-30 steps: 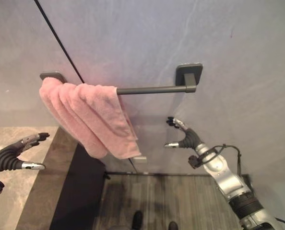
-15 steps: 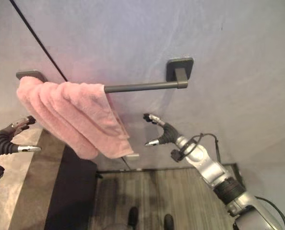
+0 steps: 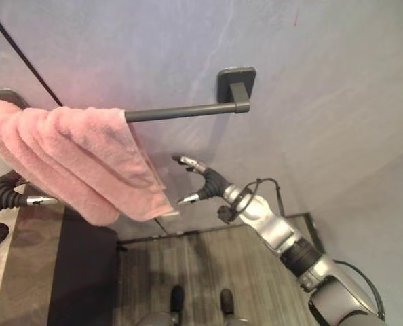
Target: Put brush and paste in cup on sink, flatten towel.
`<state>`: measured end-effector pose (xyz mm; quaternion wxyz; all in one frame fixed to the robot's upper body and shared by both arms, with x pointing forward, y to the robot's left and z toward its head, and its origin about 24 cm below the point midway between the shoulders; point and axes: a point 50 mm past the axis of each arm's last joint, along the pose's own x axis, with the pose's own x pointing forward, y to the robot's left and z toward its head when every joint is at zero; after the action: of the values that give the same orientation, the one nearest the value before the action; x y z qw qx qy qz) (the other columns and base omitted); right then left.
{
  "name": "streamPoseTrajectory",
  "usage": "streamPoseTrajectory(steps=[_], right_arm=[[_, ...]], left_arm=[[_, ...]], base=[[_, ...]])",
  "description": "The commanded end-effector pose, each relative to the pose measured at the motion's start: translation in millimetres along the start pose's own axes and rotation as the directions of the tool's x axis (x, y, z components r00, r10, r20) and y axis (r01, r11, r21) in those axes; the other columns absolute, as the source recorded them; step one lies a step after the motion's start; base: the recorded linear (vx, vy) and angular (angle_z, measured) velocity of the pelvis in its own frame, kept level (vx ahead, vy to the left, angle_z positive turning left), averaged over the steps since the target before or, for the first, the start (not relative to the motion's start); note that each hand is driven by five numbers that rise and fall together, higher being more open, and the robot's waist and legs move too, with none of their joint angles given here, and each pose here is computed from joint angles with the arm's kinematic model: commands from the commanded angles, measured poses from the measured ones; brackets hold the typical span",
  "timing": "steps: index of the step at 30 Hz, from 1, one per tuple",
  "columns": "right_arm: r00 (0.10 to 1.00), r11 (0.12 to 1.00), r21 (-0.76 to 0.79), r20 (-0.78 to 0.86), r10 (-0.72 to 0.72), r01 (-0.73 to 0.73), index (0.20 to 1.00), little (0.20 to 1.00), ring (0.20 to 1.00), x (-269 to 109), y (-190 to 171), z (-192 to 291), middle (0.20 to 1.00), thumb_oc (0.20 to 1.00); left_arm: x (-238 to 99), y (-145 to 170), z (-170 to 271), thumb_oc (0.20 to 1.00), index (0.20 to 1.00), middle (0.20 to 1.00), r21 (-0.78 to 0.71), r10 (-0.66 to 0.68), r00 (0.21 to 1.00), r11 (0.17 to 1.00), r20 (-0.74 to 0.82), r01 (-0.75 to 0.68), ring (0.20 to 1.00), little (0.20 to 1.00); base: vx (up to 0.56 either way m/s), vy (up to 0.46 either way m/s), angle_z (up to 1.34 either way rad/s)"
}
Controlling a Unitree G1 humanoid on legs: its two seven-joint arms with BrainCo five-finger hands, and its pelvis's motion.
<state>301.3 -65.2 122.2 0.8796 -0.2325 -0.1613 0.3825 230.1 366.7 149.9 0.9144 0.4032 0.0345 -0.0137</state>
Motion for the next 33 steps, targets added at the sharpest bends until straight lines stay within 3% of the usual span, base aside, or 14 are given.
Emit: streamPoseTrajectory(steps=[1,20,32,33], right_arm=[[0.993,0.999,0.016,0.113,0.037,-0.039,1.0,1.0,1.0,22.6,2.3,25.6,1.0,1.0],[0.99,0.991,0.057,0.07,0.119,-0.123,1.0,1.0,1.0,53.2,21.9,28.8,1.0,1.0],[0.996,0.996,0.036,0.023,0.085,-0.086,1.0,1.0,1.0,65.3,18.4,25.4,1.0,1.0],[0.996,0.996,0.034,0.021,0.081,-0.082,0.931,0.931,0.931,65.0,17.4,24.9,0.931,0.931]], left_arm=[[8.4,23.3,19.8,1.0,1.0,1.0,0.04,0.083,0.993,0.995,0.084,-0.086,1.0,1.0],[14.7,22.4,25.5,1.0,1.0,1.0,0.031,0.101,0.99,0.994,0.102,-0.105,1.0,1.0],[15.4,18.4,30.3,1.0,1.0,1.0,0.02,0.092,0.988,0.995,0.122,-0.095,1.0,1.0],[15.6,17.5,30.3,1.0,1.0,1.0,0.019,0.088,0.989,0.996,0.122,-0.091,1.0,1.0]], base=[[0.01,0.031,-0.13],[0.0,0.021,-0.01],[0.0,0.005,0.06],[-0.01,0.009,0.07]])
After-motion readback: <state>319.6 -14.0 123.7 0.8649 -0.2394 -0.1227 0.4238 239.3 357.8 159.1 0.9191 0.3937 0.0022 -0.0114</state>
